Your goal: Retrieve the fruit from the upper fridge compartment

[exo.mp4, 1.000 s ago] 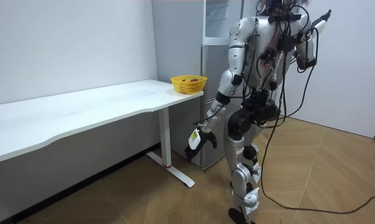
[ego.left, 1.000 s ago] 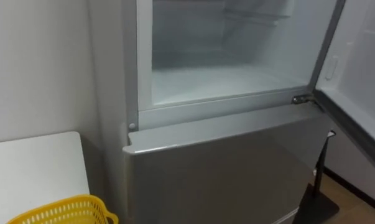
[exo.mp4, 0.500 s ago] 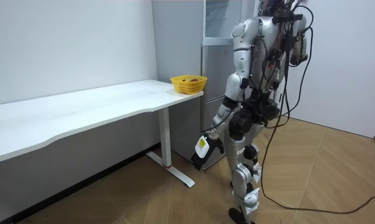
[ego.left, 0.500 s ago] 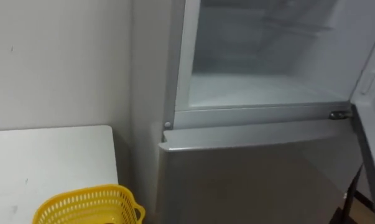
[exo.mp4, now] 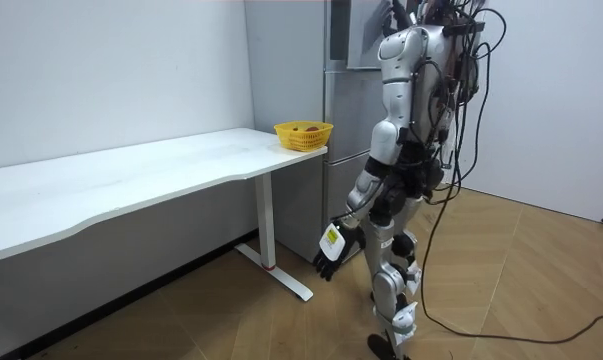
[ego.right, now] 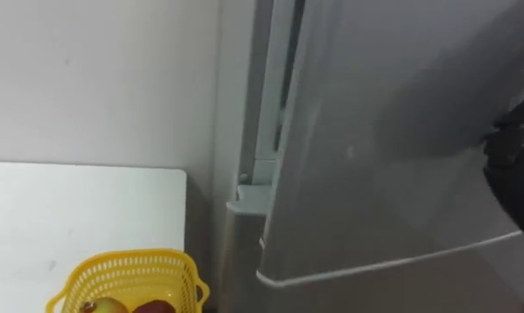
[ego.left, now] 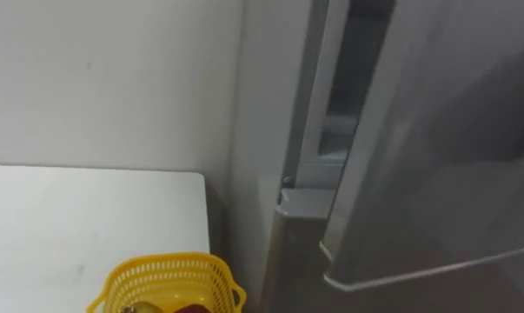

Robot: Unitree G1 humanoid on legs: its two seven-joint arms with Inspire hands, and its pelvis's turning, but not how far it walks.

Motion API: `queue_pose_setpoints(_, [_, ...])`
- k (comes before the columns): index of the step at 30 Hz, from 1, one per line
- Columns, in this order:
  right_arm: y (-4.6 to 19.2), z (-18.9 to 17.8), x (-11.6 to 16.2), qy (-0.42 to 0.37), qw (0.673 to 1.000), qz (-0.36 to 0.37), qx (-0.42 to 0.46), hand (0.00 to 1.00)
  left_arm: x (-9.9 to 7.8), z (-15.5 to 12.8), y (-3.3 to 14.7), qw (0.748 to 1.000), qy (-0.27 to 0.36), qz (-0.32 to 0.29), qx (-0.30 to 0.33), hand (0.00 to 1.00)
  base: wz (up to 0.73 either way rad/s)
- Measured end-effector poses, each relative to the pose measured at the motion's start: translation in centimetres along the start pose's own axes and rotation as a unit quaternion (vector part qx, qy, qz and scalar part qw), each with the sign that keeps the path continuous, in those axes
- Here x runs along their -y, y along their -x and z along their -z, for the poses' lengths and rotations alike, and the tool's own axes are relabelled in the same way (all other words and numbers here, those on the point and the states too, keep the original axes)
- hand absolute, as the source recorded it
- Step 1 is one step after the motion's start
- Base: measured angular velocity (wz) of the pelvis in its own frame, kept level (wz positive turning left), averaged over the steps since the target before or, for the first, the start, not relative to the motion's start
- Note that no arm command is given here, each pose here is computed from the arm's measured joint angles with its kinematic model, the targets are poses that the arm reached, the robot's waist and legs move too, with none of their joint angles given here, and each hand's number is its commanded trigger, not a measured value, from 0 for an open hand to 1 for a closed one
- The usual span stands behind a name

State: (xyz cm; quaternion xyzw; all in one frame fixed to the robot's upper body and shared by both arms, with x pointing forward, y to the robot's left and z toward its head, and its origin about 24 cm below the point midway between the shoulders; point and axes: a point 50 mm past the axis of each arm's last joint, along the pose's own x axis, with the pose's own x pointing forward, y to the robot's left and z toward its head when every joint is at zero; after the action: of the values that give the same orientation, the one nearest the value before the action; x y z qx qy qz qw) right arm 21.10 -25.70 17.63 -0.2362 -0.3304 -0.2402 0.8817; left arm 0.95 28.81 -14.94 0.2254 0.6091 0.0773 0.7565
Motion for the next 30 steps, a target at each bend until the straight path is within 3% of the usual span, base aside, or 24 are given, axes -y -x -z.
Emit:
queue_pose_setpoints(17, [0.5,2.0,0.8,0.012,0.999,0.000,-0.032,0.00,0.3,2.2,0.5,0.999,-0.001,0.001,-0.036,0.00,0.11])
queue_pose_setpoints(24, [0.1,2.3,5.5,0.050,0.987,0.151,-0.038,0.00,-0.2,2.4,0.5,0.999,0.017,-0.008,-0.040,0.00,0.00])
queue_pose_setpoints(30, [2.0,4.3,10.6,0.049,0.947,0.298,-0.108,0.00,-0.9,1.4,0.3,0.999,0.035,-0.033,-0.024,0.00,-0.22])
